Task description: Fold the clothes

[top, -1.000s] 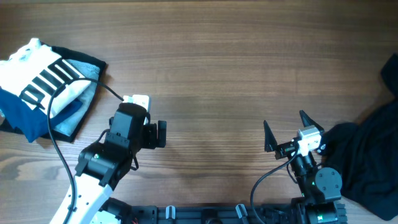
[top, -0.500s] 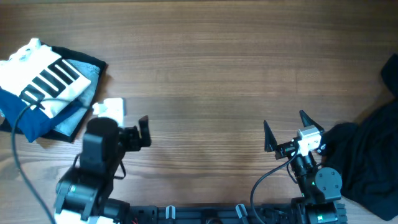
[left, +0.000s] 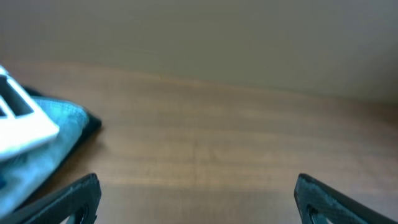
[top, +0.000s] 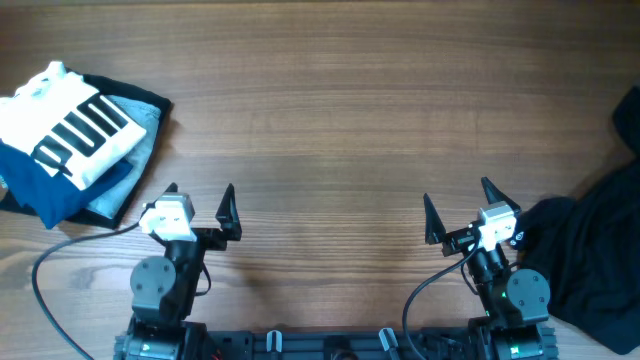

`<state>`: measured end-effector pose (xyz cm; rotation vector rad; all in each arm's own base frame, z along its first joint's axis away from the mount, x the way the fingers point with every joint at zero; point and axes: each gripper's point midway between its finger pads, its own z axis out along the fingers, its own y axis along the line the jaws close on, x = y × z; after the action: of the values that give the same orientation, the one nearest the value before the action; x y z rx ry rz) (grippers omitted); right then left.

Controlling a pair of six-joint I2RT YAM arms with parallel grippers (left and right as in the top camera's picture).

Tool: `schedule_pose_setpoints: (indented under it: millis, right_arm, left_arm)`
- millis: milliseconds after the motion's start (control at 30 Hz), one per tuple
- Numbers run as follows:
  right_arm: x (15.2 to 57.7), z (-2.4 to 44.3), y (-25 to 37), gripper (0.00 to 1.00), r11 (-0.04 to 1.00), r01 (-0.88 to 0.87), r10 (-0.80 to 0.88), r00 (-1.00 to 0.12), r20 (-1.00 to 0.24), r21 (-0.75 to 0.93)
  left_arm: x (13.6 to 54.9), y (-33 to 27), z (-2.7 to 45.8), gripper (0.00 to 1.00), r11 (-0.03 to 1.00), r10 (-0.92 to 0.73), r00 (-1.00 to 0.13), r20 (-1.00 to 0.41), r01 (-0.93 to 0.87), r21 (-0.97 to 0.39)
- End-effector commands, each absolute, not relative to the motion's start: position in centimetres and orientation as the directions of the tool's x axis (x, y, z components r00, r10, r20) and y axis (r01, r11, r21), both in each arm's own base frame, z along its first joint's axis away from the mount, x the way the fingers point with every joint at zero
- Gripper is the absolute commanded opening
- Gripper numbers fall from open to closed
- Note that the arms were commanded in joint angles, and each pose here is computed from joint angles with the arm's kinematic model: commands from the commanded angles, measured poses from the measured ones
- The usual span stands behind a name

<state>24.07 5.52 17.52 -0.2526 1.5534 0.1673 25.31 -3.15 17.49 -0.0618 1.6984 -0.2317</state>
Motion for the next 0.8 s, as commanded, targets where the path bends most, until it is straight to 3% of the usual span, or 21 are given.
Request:
schedule_pose_setpoints:
  millis: [0, 200, 367, 767]
  right_arm:
    - [23.9, 17.8, 5.8, 1.0, 0.958, -0.281, -0.056, 0.028, -0.998, -0.062]
    - [23.9, 17.8, 5.8, 1.0, 0.958, -0.281, -0.057, 0.029, -0.998, -0.063]
    - [23.9, 17.8, 5.8, 1.0, 0.958, -0.281, -0.056, 0.029, -0.998, -0.062]
    - [23.9, 17.7, 5.8, 1.0, 0.958, -0.282, -0.057, 0.026, -0.998, -0.062]
  left_arm:
    - [25.2, -4.1, 17.3, 1.0, 0.981, -0.076, -0.063, -0.995, 0.173, -0.086]
    - [24.8, -3.9, 18.3, 1.0, 0.983, 0.037, 0.035, -0.999, 0.181, 0.043]
    - [24.4, -3.2, 15.7, 1.0, 0.988, 0.034, -0.069, -0.997, 0.155, 0.023]
    - [24.4, -3.2, 15.8, 1.0, 0.987, 0.033, -0.065, -0.997, 0.159, 0.023]
